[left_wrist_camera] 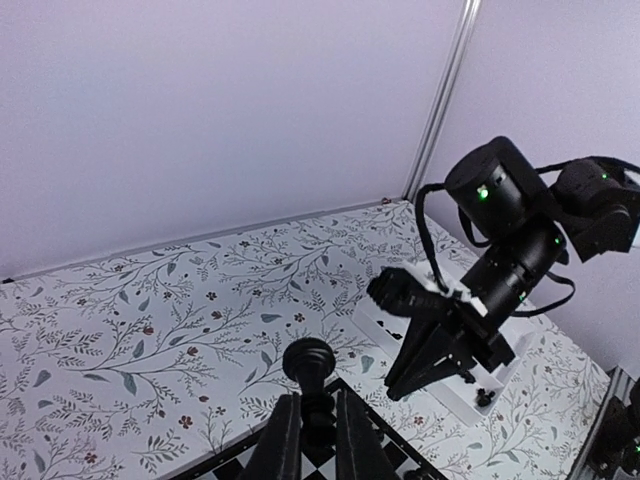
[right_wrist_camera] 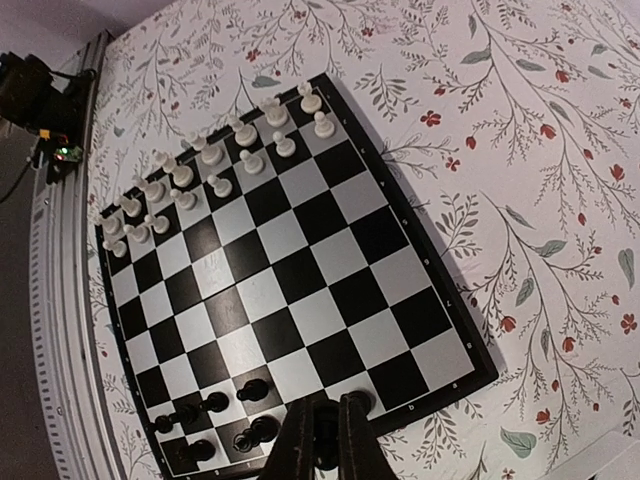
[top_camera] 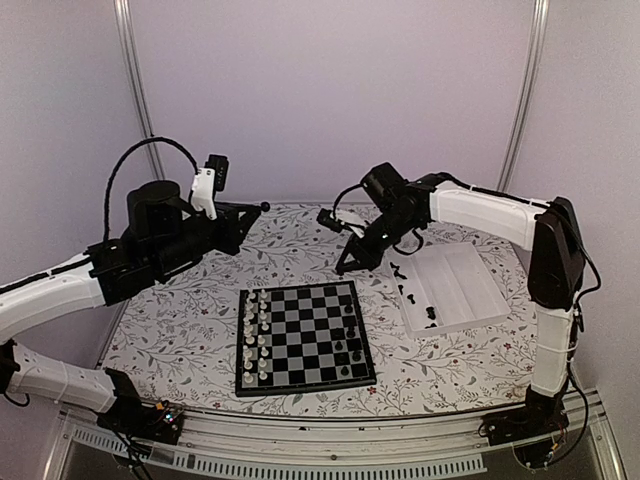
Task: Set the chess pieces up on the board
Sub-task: Place the chess piece on the chessboard.
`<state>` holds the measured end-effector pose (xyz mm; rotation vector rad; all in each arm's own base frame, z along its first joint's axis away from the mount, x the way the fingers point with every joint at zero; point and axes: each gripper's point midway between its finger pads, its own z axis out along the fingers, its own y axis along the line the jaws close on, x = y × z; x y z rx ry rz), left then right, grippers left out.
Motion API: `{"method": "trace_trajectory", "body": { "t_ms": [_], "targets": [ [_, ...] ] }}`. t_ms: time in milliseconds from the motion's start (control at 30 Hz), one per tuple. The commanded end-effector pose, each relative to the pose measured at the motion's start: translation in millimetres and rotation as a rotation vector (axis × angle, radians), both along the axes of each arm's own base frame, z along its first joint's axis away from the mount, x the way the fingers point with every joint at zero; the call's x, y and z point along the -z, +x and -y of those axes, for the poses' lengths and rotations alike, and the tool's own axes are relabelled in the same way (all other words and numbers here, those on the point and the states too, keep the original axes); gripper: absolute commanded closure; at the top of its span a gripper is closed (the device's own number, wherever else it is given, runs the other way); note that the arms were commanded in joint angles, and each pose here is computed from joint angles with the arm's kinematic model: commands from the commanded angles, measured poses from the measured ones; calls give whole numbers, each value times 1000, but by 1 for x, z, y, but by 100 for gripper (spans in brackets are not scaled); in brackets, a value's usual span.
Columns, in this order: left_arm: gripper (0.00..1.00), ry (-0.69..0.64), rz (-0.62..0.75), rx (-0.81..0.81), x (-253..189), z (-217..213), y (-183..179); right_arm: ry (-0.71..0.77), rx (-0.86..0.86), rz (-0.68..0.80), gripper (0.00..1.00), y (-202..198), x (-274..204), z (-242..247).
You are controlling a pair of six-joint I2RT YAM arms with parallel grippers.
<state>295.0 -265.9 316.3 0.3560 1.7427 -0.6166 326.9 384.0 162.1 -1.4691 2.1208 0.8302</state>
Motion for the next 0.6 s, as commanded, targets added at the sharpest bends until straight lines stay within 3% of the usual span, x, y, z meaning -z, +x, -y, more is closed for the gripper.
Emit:
{"method": "trace_trajectory", "body": {
  "t_ms": [0,567],
  "targets": [
    [93,20,-16,-67,7,-21,4,-217,-59,118,100,-9,42,-6],
    [92,33,-49,-86,18,-33,4,-395,-186,155,100,-50,106,-23]
  ]
}}
